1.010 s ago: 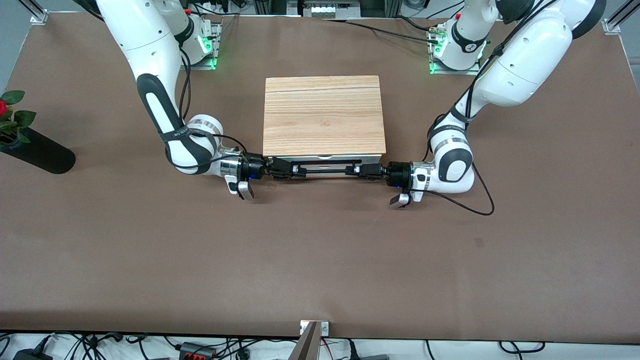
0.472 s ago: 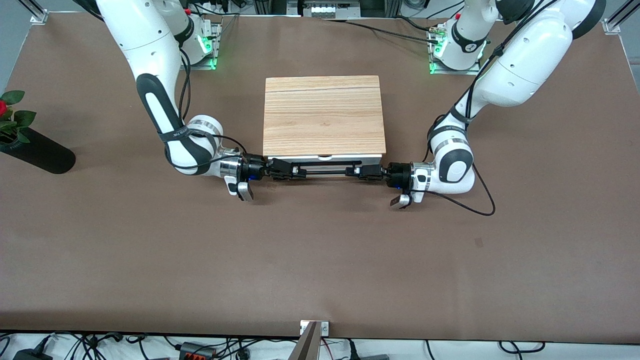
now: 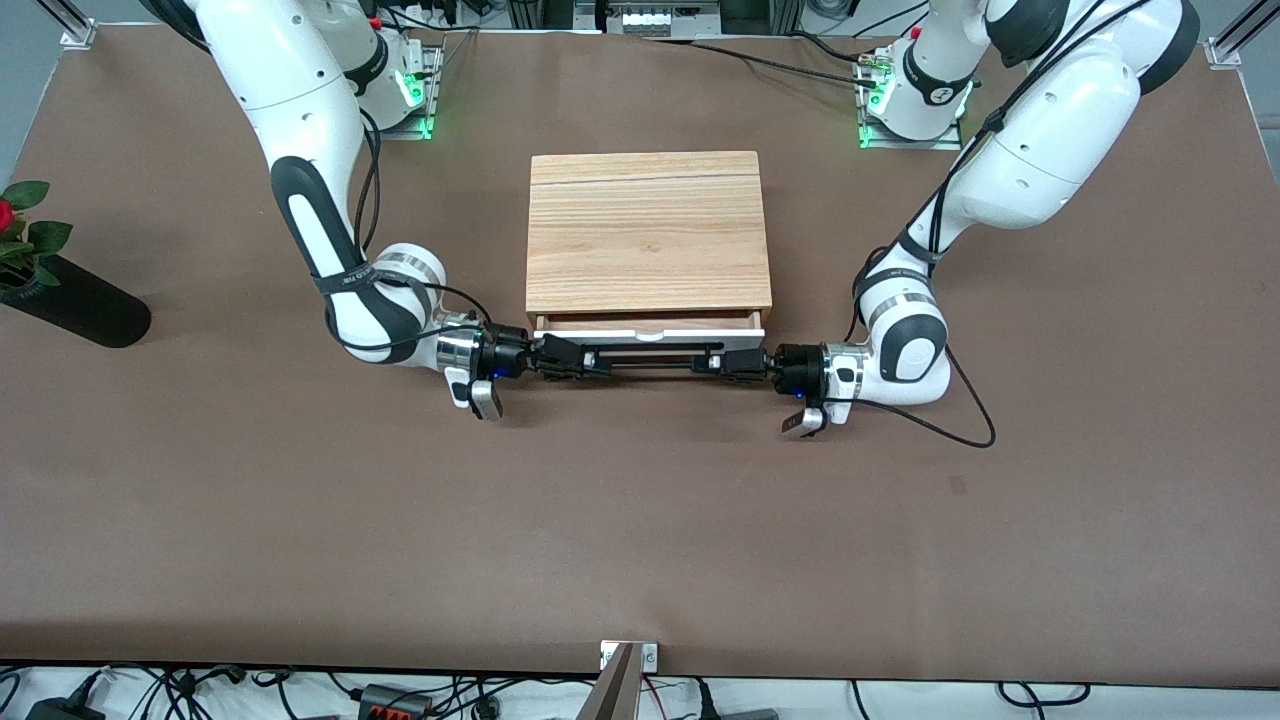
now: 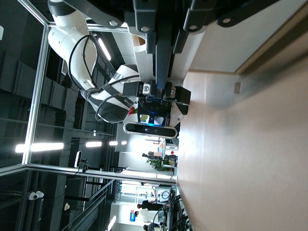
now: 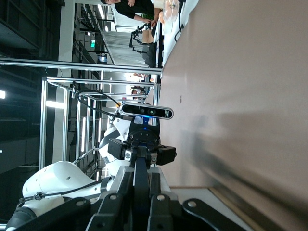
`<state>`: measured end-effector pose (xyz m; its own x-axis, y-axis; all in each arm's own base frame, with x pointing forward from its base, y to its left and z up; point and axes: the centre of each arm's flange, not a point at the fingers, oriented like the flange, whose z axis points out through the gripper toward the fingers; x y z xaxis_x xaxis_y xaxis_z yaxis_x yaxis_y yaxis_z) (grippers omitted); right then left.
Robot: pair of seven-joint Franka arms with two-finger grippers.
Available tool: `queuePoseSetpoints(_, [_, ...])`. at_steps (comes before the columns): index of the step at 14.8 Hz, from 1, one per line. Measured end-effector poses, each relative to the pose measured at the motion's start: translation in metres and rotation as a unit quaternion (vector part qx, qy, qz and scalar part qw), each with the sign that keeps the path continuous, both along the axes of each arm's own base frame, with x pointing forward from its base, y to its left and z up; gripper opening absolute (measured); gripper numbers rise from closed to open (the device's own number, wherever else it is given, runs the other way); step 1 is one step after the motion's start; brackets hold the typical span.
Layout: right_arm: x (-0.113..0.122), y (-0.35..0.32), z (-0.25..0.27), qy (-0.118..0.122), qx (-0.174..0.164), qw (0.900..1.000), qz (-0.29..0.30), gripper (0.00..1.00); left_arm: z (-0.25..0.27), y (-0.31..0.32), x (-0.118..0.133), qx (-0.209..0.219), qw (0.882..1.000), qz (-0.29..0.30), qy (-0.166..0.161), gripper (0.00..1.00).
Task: Pull top drawer with both arms simultaneously
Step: 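Pull the handle outward with both grippers to slide the drawer open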
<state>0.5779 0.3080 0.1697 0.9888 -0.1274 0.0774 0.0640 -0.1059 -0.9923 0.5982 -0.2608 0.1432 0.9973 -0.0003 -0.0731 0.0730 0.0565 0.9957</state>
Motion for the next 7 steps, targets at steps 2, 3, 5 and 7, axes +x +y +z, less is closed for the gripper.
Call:
queuePoseSetpoints(2, [0.007,0.000,0.001,-0.006,-0.002,1.000,-0.001,0.19,0.001,0.000,0.007,0.002,1.000,0.005,-0.006,0.18])
queuePoseSetpoints(3, [0.010,-0.001,0.001,-0.008,-0.003,1.000,-0.002,0.19,0.001,-0.001,0.009,0.004,1.000,0.007,-0.008,0.18])
queuePoseSetpoints(5, [0.015,-0.003,0.001,-0.013,-0.004,1.000,-0.004,0.19,0.003,-0.002,0.015,0.009,1.000,0.012,-0.014,0.18])
queuePoseSetpoints(7, [0.020,-0.003,0.002,-0.018,-0.004,1.000,-0.005,0.19,0.006,-0.002,0.020,0.012,1.000,0.016,-0.019,0.18])
